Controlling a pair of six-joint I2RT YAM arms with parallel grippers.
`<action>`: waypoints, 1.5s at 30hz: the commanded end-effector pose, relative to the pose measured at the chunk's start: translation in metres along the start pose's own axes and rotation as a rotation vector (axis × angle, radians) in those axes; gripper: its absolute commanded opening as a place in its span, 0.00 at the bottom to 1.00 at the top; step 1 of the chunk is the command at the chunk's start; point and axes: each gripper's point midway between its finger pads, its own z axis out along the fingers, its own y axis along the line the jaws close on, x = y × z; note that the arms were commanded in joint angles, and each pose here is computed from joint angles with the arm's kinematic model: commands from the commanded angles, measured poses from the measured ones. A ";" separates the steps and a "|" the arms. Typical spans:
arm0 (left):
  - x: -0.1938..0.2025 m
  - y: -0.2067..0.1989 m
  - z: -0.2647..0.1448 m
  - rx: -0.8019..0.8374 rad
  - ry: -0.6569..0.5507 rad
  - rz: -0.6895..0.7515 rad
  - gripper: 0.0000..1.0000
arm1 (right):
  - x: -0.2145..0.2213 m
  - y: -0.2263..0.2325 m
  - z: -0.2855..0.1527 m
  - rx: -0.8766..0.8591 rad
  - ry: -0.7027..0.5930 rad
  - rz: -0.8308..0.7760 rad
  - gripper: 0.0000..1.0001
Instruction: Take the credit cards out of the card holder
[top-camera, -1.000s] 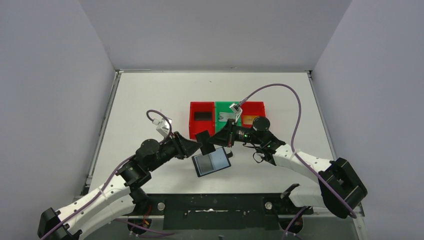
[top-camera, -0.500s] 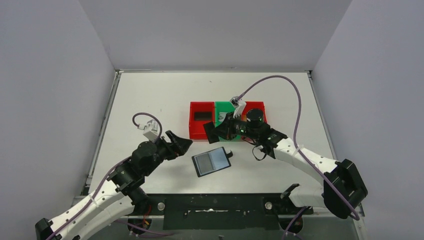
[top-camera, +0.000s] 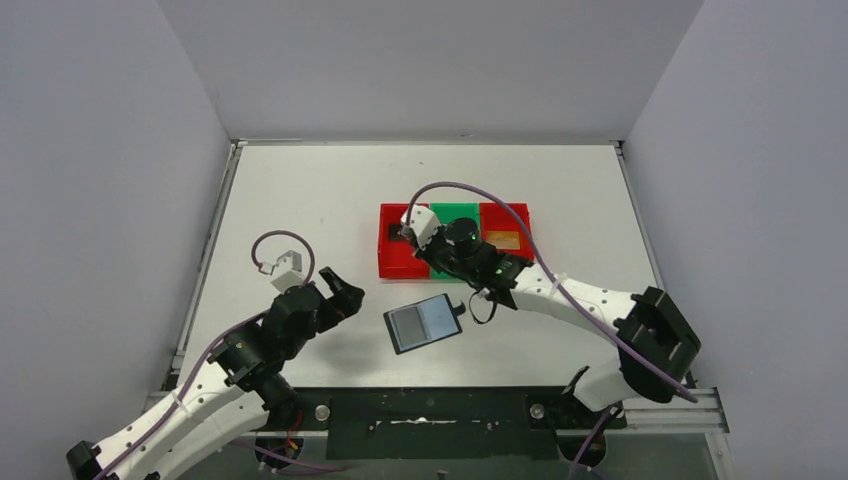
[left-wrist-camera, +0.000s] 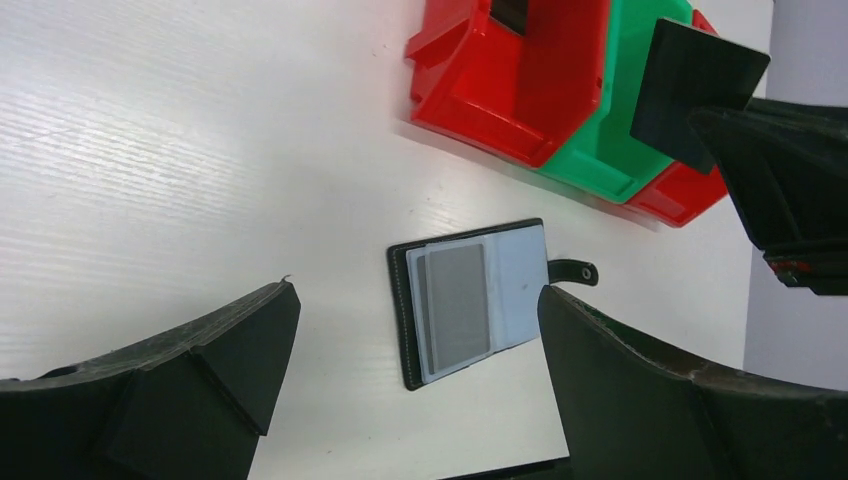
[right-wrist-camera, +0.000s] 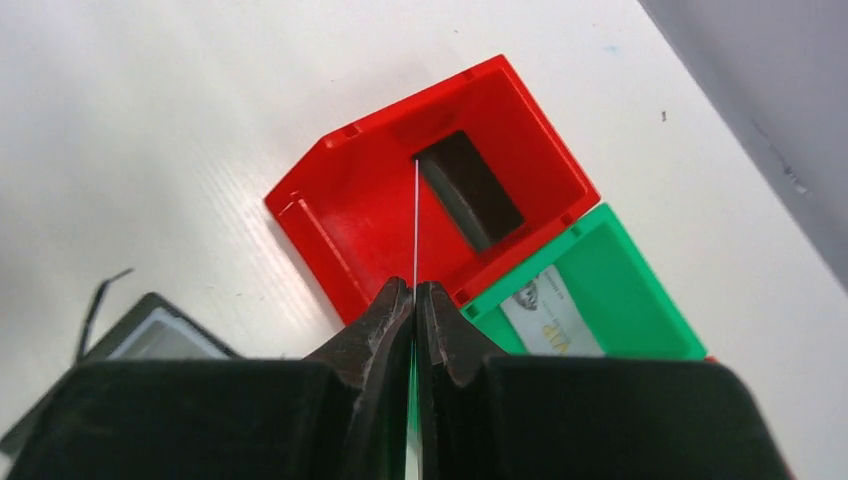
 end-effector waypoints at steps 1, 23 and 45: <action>-0.025 0.000 -0.014 -0.035 -0.072 -0.047 0.92 | -0.042 -0.025 0.025 0.030 -0.054 -0.293 0.00; -0.038 0.009 -0.033 -0.025 -0.126 -0.070 0.93 | 0.012 -0.038 0.103 -0.160 0.225 -0.612 0.00; -0.043 0.012 -0.037 -0.020 -0.157 -0.101 0.93 | 0.047 -0.068 0.157 0.017 0.336 -0.641 0.11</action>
